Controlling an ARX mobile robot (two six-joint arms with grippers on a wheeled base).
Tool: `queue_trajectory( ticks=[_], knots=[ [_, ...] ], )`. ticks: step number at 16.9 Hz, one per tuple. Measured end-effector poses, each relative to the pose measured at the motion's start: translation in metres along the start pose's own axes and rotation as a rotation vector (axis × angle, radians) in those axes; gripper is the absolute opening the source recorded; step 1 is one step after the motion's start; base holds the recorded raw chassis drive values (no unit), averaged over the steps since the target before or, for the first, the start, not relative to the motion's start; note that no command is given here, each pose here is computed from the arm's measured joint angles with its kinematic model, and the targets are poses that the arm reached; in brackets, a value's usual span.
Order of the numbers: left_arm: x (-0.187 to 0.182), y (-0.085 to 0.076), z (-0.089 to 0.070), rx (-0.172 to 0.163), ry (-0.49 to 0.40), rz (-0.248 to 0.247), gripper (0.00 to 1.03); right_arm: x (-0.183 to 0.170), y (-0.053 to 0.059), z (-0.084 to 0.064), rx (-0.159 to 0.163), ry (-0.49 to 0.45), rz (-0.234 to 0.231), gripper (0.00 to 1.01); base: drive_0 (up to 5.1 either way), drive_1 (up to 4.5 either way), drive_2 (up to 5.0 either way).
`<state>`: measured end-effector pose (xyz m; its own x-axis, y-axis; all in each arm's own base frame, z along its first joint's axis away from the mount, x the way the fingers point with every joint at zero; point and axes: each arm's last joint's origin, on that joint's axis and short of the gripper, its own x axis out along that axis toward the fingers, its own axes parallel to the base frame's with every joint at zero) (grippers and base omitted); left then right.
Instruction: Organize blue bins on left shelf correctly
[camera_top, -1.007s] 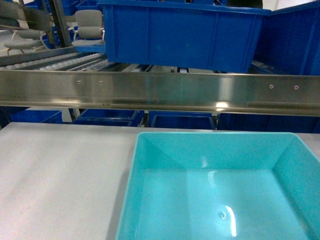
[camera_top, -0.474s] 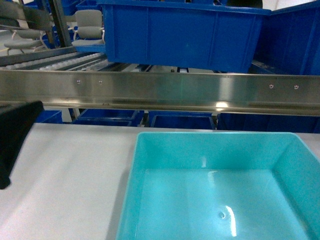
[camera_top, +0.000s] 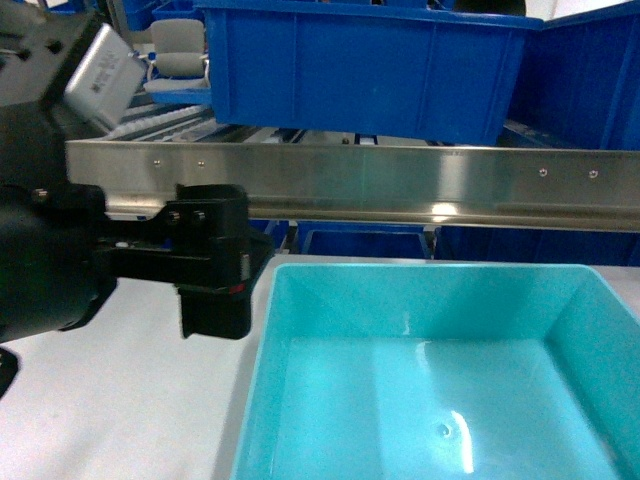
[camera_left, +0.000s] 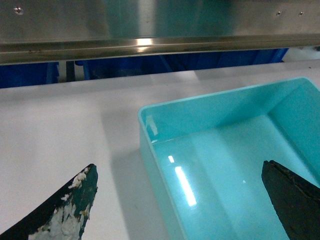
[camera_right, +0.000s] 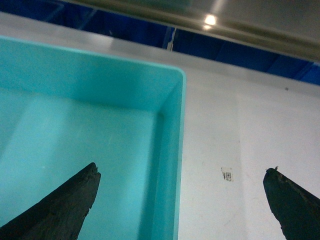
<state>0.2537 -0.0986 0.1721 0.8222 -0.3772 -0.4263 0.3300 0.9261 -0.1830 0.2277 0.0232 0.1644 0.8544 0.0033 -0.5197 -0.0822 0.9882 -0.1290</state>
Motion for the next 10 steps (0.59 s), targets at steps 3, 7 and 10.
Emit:
queue_trajectory(
  ticks=[3, 7, 10],
  knots=[
    [0.029, -0.007, -0.002, -0.014, 0.125, 0.033, 0.98, 0.029, -0.005, 0.008, 0.003, 0.105, 0.010, 0.98, 0.0, 0.00, 0.0],
    [0.050, -0.016, -0.015, -0.014, 0.310, 0.092, 0.98, 0.048, -0.011, 0.001, -0.008, 0.186, 0.002, 0.98, 0.0, 0.00, 0.0],
    [0.058, -0.026, -0.019, -0.003, 0.384, 0.080, 0.98, 0.055, -0.016, -0.009, -0.009, 0.193, -0.023, 0.98, 0.0, 0.00, 0.0]
  ],
)
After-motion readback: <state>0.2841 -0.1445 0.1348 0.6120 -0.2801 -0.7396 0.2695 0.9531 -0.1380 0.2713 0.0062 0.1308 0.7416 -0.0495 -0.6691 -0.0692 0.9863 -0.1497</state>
